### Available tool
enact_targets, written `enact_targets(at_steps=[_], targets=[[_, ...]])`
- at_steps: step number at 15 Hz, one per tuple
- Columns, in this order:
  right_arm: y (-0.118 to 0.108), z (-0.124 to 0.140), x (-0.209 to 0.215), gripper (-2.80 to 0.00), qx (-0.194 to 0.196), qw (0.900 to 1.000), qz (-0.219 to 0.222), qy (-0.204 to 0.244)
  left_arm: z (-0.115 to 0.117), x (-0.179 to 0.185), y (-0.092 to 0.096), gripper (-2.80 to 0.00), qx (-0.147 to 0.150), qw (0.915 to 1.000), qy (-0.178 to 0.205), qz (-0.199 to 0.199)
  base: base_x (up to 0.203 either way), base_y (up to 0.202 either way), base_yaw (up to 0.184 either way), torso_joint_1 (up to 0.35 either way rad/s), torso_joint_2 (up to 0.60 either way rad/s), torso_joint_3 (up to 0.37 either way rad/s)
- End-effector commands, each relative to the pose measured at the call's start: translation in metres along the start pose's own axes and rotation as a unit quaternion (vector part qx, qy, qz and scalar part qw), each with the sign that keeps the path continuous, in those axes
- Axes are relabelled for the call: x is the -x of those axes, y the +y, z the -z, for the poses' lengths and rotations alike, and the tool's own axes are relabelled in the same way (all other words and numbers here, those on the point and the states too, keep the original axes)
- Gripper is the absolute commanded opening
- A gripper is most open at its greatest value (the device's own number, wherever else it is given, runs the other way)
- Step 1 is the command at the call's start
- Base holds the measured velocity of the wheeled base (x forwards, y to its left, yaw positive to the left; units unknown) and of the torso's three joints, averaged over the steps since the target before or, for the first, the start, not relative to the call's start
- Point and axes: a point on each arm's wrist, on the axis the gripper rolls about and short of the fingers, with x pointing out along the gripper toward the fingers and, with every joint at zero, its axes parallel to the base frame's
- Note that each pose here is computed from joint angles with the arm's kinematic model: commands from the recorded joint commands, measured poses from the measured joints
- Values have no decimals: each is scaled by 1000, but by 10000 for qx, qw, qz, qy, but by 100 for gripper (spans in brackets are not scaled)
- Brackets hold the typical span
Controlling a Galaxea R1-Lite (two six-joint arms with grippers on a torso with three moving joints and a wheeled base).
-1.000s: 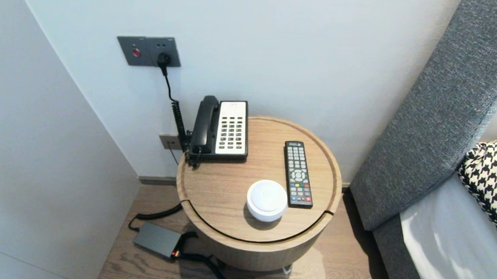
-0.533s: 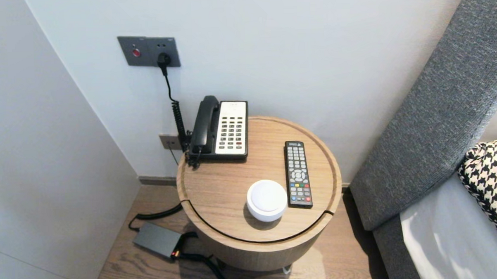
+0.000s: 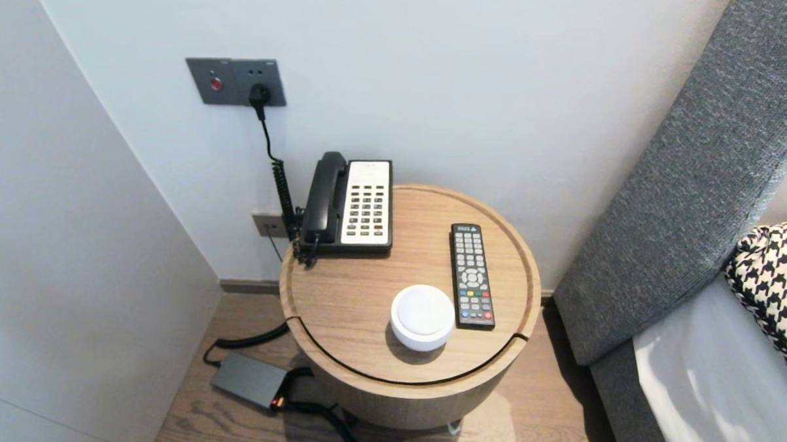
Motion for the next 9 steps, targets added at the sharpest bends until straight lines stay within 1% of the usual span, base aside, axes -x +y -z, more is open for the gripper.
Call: enact_targets(at_steps=[1, 2, 9], targets=[[0, 7, 0, -280, -282, 9996, 54, 27, 2, -1, 0, -280, 0, 10000, 40, -6, 0, 0, 0, 0, 0, 0], [0, 7, 0, -280, -360, 9993, 140, 21, 2, -1, 0, -280, 0, 10000, 40, -6, 0, 0, 0, 0, 0, 0], [0, 7, 0, -280, -390, 9991, 152, 23, 2, -1, 0, -280, 0, 10000, 40, -6, 0, 0, 0, 0, 0, 0]])
